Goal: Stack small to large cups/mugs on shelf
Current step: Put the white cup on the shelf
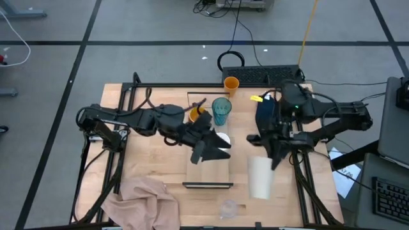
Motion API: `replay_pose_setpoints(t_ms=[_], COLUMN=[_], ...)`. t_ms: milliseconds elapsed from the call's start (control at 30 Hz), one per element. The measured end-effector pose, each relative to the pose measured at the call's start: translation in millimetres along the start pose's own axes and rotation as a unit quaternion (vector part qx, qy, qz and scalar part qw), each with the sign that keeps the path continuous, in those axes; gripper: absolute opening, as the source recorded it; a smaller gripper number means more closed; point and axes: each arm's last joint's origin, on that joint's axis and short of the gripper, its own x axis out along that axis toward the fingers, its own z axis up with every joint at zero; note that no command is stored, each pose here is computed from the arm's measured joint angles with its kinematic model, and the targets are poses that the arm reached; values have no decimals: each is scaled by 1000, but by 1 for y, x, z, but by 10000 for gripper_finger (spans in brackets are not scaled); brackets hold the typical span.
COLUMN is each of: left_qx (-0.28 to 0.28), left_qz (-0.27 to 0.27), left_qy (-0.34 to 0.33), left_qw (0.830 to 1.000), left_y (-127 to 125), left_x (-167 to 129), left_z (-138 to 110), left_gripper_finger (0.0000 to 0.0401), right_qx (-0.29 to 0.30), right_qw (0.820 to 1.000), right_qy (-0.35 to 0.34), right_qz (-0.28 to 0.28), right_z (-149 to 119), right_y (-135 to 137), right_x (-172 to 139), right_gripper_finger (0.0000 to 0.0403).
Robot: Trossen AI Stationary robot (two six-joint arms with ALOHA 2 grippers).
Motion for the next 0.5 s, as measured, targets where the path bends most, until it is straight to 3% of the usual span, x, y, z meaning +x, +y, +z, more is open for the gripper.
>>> replay_pose_setpoints(t_ms=[233,500], left_qx=[16,75], left_qz=[-48,-61], left_qy=[-31,-81], left_qw=[998,992], left_y=[-4,-9], left_x=[6,16], left_z=[6,2], left_gripper_finger=[257,220], right_qx=[-33,-174], right_qw=[998,967], right_qy=[-9,-124], right_qz=[53,141], right_z=[5,17], right_y=[8,38], right_x=[27,38], right_gripper_finger=[1,1])
